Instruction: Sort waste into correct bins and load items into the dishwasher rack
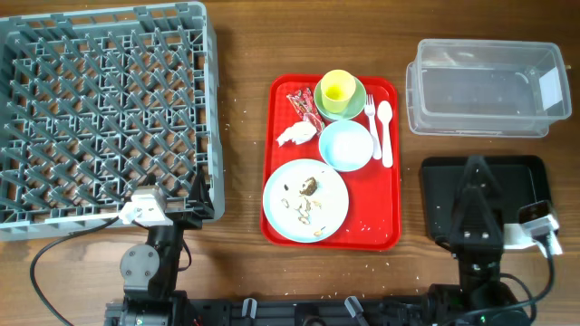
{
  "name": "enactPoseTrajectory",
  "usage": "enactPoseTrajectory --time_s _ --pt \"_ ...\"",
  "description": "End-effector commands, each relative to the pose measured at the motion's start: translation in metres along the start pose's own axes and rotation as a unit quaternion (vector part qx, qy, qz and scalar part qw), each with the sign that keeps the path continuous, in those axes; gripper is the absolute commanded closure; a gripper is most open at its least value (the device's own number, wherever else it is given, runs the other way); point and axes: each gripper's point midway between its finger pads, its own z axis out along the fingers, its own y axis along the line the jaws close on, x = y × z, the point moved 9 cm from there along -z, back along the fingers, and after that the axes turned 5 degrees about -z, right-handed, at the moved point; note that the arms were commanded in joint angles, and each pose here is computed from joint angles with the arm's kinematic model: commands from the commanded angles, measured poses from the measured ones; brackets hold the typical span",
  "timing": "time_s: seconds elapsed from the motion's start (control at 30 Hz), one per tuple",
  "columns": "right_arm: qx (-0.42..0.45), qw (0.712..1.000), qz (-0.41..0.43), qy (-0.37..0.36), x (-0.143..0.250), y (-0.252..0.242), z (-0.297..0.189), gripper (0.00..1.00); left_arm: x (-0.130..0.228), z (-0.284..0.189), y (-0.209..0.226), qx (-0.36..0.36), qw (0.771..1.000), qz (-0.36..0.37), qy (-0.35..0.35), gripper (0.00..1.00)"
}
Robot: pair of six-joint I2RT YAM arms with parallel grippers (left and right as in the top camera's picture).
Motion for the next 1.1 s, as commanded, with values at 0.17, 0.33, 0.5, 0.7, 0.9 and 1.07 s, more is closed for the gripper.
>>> enactPoseTrajectory --time_s 0.17,0.33,0.5,0.7,0.9,1.07 --pt "0.05 0.883 -0.252 0.392 -0.014 0.008 0.17 0.0 0.001 0.0 0.0 0.004 1.0 0.01 -0.001 0.0" --pt "-0.048 0.76 -0.247 0.6 0.064 0.012 0.245 0.0 0.001 0.0 0.0 0.004 1.0 0.01 -0.001 0.0" --pt "-0.03 0.723 -0.195 0.662 0.164 -0.041 0.256 0.0 0.001 0.0 0.0 0.004 1.0 0.01 -0.001 0.0" --pt "0.092 0.533 -0.346 0.767 0.294 -0.103 0.191 0.07 0.001 0.0 0.0 0.004 1.0 0.01 -0.001 0.0" --pt "0.124 0.386 -0.385 0.829 0.342 -0.144 0.127 0.29 0.001 0.0 0.0 0.004 1.0 0.01 -0.001 0.0" --pt "0.118 0.343 -0.362 0.859 0.337 -0.148 0.103 0.35 0.001 0.0 0.0 0.004 1.0 0.01 -0.001 0.0"
